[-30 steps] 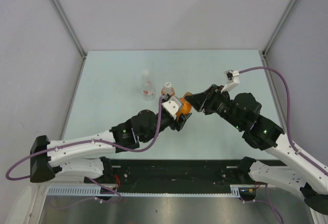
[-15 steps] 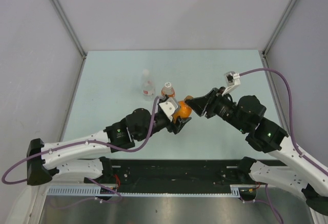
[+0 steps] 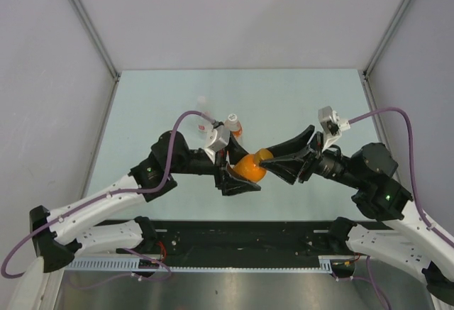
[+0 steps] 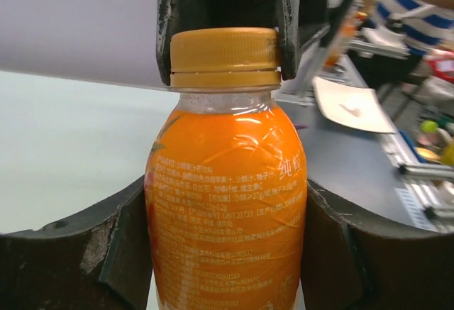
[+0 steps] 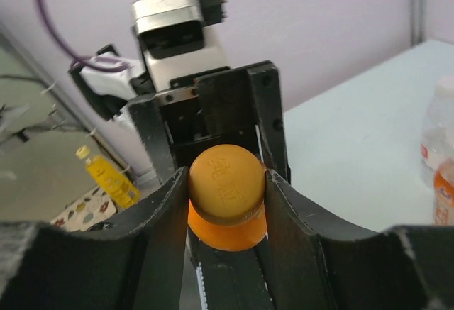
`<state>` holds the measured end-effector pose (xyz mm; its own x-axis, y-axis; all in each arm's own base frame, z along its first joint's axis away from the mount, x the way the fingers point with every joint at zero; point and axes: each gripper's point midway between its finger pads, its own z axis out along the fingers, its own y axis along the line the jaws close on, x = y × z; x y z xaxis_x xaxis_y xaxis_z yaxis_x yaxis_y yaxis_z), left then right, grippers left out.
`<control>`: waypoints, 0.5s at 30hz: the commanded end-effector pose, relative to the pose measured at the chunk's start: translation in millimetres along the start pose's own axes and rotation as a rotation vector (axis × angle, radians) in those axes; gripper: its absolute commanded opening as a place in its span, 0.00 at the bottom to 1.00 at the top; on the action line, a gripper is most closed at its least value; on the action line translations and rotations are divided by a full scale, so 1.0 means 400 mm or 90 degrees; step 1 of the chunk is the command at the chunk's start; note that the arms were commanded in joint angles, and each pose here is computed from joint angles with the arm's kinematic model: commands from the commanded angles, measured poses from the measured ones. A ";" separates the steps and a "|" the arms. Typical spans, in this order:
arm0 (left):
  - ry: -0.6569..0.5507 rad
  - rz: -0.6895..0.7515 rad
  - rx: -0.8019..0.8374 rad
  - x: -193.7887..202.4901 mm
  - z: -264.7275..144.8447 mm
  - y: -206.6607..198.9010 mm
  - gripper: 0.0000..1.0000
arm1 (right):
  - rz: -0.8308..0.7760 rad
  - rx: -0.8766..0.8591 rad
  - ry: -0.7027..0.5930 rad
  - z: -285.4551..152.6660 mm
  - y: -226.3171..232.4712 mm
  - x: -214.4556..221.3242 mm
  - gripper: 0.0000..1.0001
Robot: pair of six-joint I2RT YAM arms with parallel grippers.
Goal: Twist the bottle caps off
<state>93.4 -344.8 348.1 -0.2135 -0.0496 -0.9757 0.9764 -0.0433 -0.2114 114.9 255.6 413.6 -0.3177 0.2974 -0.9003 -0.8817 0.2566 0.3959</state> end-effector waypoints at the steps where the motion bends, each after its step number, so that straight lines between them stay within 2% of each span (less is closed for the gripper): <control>1: -0.022 0.017 0.247 -0.082 -0.042 -0.171 0.00 | -0.080 -0.141 0.026 -0.015 0.079 0.026 0.00; 8: -0.006 -0.014 0.347 -0.080 -0.054 -0.213 0.00 | -0.128 -0.265 0.058 -0.038 0.146 0.054 0.00; 9: 0.003 -0.039 0.355 -0.075 -0.049 -0.213 0.00 | -0.135 -0.275 0.061 -0.040 0.151 0.057 0.00; 15: -0.004 -0.045 0.404 -0.085 -0.059 -0.235 0.00 | -0.151 -0.339 0.090 -0.057 0.177 0.084 0.00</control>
<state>30.6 -333.4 367.0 -0.3699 0.0641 -0.9269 0.7904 -0.5027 -0.3502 53.4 259.2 429.7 -0.0929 0.2435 -0.9654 -0.9945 -0.0690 0.0783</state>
